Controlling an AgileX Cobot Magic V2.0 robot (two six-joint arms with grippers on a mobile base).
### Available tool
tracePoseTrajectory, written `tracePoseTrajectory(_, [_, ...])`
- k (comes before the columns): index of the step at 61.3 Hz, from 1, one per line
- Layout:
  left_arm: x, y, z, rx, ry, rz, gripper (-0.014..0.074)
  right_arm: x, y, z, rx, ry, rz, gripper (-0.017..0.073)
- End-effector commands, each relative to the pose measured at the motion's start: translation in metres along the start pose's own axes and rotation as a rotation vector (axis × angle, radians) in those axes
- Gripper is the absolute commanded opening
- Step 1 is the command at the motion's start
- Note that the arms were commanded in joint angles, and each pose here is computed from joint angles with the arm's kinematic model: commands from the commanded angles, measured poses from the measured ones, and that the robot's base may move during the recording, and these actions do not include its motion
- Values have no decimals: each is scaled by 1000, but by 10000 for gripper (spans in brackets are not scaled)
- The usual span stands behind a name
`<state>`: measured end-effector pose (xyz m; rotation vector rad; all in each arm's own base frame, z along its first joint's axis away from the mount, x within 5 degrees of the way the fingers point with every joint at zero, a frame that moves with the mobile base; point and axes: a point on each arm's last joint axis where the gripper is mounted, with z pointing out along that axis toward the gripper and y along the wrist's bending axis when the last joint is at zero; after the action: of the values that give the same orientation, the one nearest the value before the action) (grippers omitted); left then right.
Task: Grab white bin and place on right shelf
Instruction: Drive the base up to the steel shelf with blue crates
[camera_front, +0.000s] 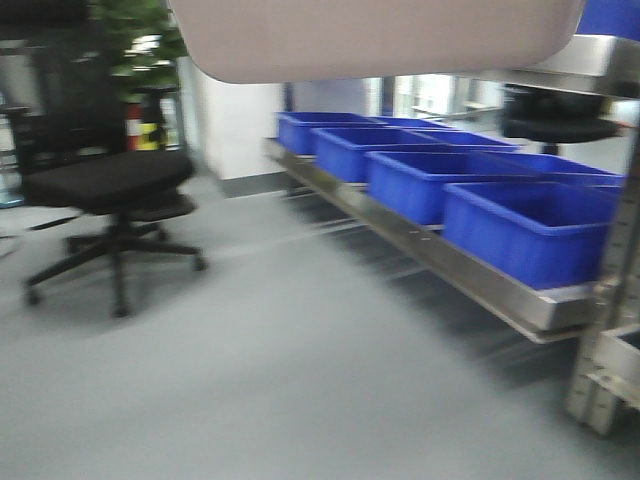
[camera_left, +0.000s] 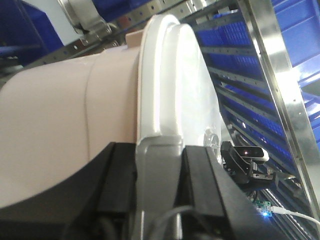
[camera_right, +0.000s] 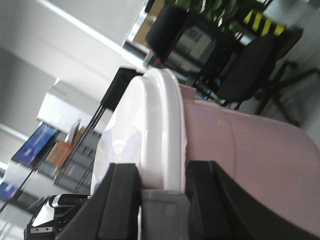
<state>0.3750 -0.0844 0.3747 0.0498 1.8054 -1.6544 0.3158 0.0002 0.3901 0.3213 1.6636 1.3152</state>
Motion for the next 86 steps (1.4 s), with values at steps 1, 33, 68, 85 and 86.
tracePoseTrajectory(1, [8, -53, -2, 237, 85, 70, -126, -6, 35, -7, -162, -54, 30, 57])
tracePoseTrajectory(33, [8, -53, -2, 237, 85, 70, -126, -6, 35, -7, -162, -54, 30, 57])
tracePoseTrajectory(68, [8, -53, -2, 237, 85, 70, -126, -6, 35, -7, -161, -54, 30, 57])
tracePoseTrajectory(85, [8, -52, -2, 236, 85, 68, -126, -6, 35, -7, -160, -55, 30, 57])
tracePoseTrajectory(86, [8, -52, -2, 236, 85, 68, -126, -6, 35, -7, -160, -55, 30, 57])
